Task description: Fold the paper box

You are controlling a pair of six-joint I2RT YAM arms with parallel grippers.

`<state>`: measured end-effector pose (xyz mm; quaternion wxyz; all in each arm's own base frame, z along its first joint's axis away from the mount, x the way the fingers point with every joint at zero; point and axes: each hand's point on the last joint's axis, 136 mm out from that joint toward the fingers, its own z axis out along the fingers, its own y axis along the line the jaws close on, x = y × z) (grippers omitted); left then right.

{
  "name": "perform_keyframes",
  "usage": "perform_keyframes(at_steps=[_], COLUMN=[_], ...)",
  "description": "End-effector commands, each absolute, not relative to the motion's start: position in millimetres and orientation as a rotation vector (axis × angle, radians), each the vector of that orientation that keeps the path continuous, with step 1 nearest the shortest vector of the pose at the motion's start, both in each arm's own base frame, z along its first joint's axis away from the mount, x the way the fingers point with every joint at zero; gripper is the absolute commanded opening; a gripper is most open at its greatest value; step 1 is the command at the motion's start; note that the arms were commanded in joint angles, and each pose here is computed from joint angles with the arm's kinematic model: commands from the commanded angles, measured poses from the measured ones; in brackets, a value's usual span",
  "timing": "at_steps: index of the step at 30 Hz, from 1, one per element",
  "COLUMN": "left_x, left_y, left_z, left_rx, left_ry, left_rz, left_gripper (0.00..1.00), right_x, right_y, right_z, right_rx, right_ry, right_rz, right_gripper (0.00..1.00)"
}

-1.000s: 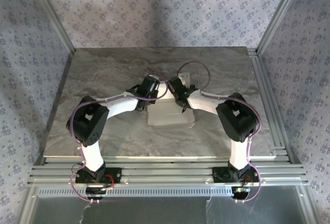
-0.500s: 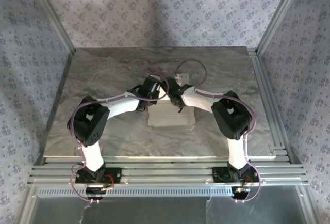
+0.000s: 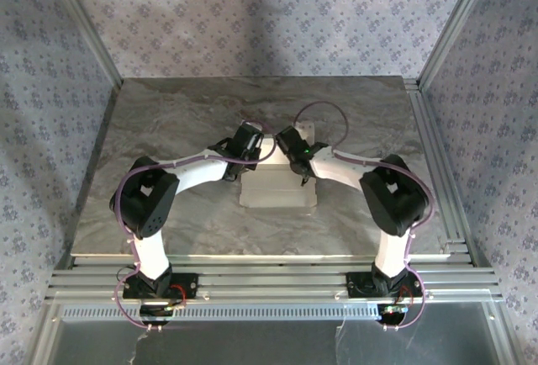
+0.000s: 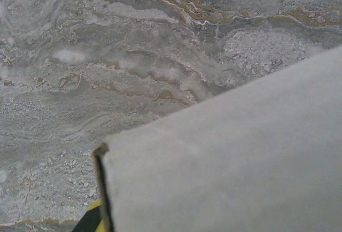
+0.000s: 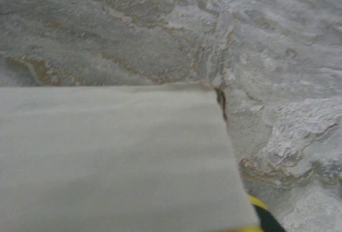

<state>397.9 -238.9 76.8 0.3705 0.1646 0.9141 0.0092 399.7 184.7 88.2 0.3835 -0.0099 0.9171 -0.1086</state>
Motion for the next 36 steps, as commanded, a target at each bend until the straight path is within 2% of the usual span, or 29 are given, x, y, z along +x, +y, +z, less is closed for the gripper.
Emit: perform_keyframes(at_steps=[1, 7, 22, 30, 36], left_x=[373, 375, 376, 378, 380], left_y=[-223, -226, -226, -226, -227], left_z=[36, 37, 36, 37, 41], left_rx=[0.514, 0.517, 0.523, 0.517, 0.516], left_ry=[2.491, 2.488, 2.494, 2.488, 2.478], left_rz=[0.122, 0.118, 0.129, 0.136, 0.146], left_gripper=[0.0, 0.0, 0.0, 0.0, 0.0], right_x=[401, 400, 387, 374, 373], right_y=[194, 190, 184, 178, 160], right_z=[95, 92, 101, 137, 174], right_rx=[-0.095, -0.113, -0.129, -0.098, 0.128], right_ry=[2.352, 2.367, 2.357, 2.313, 2.264], right_rz=[-0.074, 0.081, 0.169, 0.231, 0.358], right_gripper=[0.18, 0.3, 0.34, 0.46, 0.51])
